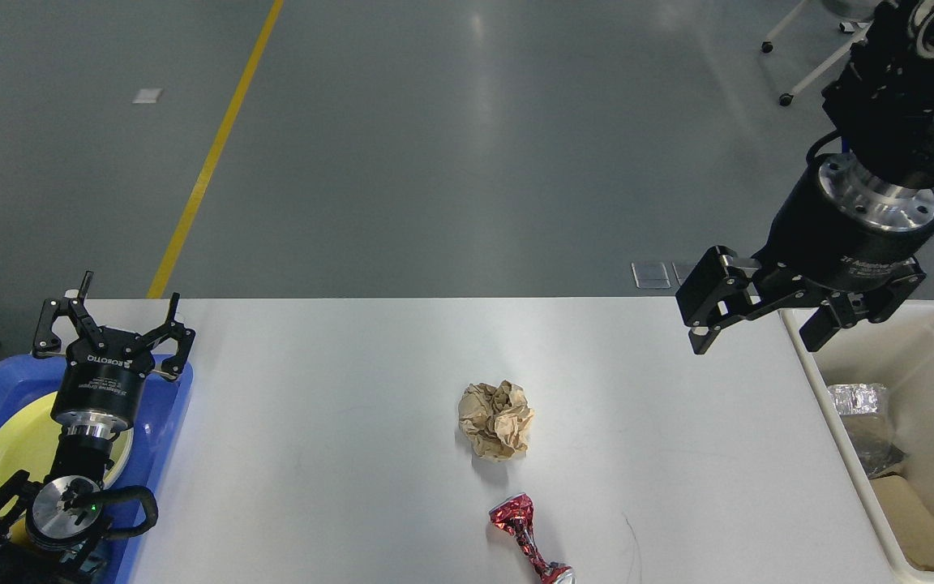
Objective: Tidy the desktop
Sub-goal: 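Raise the right gripper out of the bin toward the crumpled paper ball, then lower the right gripper onto the crumpled paper ball and close, then lift the paper ball and carry it over the white bin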
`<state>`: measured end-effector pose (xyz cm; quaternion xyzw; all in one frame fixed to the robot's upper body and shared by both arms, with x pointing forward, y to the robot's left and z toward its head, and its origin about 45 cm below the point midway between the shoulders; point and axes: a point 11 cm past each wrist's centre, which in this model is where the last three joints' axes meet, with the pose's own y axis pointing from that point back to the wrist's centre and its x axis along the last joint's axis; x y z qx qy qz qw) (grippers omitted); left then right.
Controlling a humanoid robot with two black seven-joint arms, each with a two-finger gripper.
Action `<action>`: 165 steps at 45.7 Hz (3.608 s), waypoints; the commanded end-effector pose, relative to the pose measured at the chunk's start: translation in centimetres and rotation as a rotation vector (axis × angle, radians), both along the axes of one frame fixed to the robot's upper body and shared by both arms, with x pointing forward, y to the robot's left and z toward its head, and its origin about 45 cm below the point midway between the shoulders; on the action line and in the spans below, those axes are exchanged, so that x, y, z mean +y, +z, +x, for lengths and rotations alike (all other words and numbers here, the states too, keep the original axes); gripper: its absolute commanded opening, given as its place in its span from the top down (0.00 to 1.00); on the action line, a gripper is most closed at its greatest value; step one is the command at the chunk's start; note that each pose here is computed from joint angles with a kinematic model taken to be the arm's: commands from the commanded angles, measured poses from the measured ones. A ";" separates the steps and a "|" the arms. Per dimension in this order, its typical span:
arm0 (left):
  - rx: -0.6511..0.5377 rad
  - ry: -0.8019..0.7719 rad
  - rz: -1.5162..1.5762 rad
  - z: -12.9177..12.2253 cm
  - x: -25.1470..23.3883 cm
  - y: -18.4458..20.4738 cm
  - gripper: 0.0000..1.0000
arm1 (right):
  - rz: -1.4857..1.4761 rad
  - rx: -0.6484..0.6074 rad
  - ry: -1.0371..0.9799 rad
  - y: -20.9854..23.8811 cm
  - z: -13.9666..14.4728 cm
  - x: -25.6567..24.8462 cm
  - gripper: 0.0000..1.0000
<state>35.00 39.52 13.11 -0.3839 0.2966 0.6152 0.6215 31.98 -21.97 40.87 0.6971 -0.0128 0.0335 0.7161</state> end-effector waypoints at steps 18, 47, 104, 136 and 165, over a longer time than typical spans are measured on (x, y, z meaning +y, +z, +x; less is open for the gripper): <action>0.000 0.000 0.000 0.0 0.0 0.0 0.04 | 0.139 -0.089 -0.059 -13.9 4.8 7.0 0.01; 0.000 0.000 0.000 0.0 0.0 0.0 0.04 | 0.283 -0.134 -0.281 -30.7 6.2 11.1 0.01; 0.000 0.000 0.000 0.0 0.0 0.0 0.04 | 0.296 -0.287 -0.474 -36.4 2.9 11.6 1.00; 0.000 0.000 0.000 0.0 0.0 0.0 0.04 | 0.294 -0.191 -0.342 -29.6 5.3 8.7 1.00; 0.000 0.000 0.000 0.0 0.0 0.0 0.04 | -0.062 -0.037 0.040 -8.4 1.1 1.6 1.00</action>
